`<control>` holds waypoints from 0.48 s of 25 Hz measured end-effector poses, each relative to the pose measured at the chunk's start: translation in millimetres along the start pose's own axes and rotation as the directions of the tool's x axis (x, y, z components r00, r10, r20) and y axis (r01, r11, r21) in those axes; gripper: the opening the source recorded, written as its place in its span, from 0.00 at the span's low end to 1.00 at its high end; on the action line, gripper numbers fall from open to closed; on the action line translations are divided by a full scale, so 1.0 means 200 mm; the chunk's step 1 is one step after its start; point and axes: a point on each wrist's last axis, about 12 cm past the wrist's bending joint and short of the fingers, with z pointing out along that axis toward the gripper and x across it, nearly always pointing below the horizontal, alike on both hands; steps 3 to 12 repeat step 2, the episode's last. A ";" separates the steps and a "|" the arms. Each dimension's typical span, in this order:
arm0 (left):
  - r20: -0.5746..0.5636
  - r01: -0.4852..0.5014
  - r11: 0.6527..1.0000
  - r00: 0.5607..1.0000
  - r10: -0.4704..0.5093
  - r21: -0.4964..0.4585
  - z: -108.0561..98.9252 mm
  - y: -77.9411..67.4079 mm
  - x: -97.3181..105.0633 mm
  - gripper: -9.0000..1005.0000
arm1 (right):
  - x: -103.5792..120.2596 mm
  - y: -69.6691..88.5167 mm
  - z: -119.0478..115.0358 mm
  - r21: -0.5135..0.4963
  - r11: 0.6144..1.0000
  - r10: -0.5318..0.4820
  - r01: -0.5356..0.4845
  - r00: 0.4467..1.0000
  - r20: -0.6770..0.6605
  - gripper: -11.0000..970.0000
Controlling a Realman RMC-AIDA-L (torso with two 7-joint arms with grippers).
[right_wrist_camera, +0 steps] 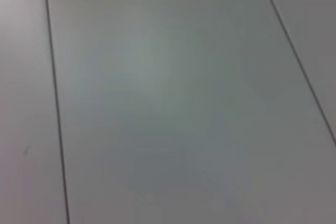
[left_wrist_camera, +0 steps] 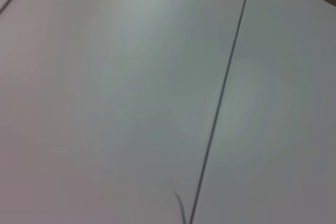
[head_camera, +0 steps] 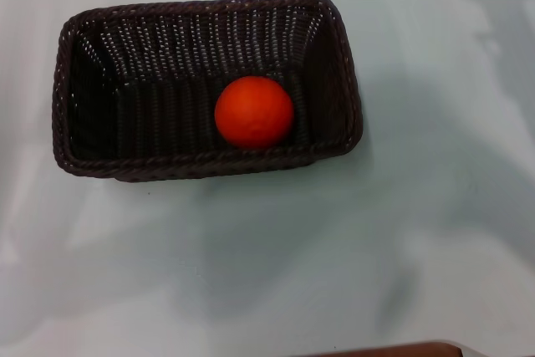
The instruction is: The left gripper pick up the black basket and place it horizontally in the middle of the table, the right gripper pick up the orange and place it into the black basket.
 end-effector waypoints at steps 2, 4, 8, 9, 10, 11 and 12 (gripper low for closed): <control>0.003 -0.003 1.000 1.000 0.003 -0.010 -0.01 0.01 0.00 0.49 | 0.00 0.01 -0.01 -0.014 1.000 0.000 0.000 1.000 -0.003 0.84; 0.003 -0.003 1.000 1.000 0.003 -0.010 -0.01 0.01 0.00 0.49 | 0.00 0.01 -0.01 -0.014 1.000 0.000 0.000 1.000 -0.003 0.84; 0.003 -0.003 1.000 1.000 0.003 -0.010 -0.01 0.01 0.00 0.49 | 0.00 0.01 -0.01 -0.014 1.000 0.000 0.000 1.000 -0.003 0.84; 0.003 -0.003 1.000 1.000 0.003 -0.010 -0.01 0.01 0.00 0.49 | 0.00 0.01 -0.01 -0.014 1.000 0.000 0.000 1.000 -0.003 0.84; 0.003 -0.003 1.000 1.000 0.003 -0.010 -0.01 0.01 0.00 0.49 | 0.00 0.01 -0.01 -0.014 1.000 0.000 0.000 1.000 -0.003 0.84; 0.003 -0.003 1.000 1.000 0.003 -0.010 -0.01 0.01 0.00 0.49 | 0.00 0.01 -0.01 -0.014 1.000 0.000 0.000 1.000 -0.003 0.84; 0.003 -0.003 1.000 1.000 0.003 -0.010 -0.01 0.01 0.00 0.49 | 0.00 0.01 -0.01 -0.014 1.000 0.000 0.000 1.000 -0.003 0.84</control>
